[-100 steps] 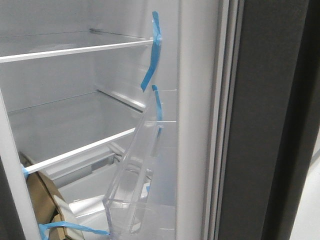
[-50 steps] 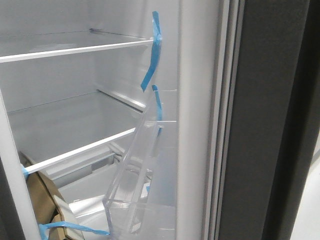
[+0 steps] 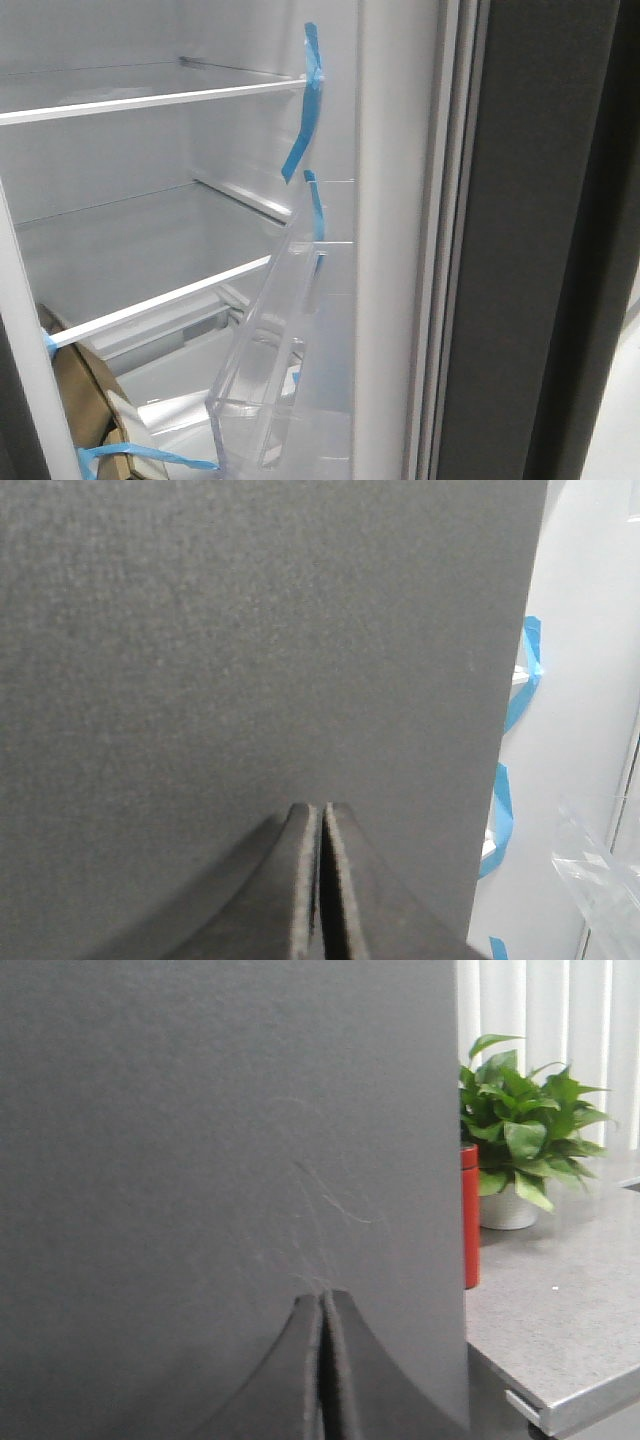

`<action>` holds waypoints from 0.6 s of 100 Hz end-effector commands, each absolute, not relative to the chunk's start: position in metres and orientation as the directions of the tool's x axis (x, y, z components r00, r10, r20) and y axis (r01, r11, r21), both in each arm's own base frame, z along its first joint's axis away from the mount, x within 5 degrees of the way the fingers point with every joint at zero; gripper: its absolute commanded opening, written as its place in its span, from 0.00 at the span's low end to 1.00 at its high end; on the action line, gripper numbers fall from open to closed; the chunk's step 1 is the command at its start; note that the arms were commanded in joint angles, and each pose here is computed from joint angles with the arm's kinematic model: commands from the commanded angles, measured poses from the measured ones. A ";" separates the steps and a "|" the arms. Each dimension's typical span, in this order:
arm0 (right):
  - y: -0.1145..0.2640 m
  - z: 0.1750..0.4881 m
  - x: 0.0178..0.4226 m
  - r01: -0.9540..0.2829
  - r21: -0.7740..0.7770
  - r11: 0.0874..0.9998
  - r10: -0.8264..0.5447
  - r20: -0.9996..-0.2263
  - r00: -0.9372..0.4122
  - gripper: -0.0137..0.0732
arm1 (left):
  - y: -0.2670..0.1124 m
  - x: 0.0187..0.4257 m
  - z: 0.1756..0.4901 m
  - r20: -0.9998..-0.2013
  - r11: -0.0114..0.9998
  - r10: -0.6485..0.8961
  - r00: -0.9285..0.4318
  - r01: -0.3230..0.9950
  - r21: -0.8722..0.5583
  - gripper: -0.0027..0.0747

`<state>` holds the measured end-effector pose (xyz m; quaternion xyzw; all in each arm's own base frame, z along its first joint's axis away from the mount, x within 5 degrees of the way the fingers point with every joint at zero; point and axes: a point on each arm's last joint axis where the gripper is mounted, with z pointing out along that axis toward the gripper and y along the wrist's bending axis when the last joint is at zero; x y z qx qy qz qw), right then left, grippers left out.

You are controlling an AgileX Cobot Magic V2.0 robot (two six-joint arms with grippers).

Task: Close fridge door
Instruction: 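Push the door with both grippers until it swings shut against the fridge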

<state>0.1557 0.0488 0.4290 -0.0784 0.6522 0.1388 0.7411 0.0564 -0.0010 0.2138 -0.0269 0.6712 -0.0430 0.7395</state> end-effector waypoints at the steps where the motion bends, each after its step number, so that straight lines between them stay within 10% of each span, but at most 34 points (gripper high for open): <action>1: 0.050 0.448 0.151 -0.332 0.067 0.941 0.144 -0.966 0.214 0.07 | -0.001 0.059 0.210 -0.987 0.994 -0.106 0.124 0.035 -0.102 0.01; 60: 0.078 0.447 0.154 -0.465 0.067 0.883 0.183 -0.961 0.209 0.07 | -0.001 0.059 0.210 -0.987 0.994 -0.106 0.124 0.035 -0.102 0.01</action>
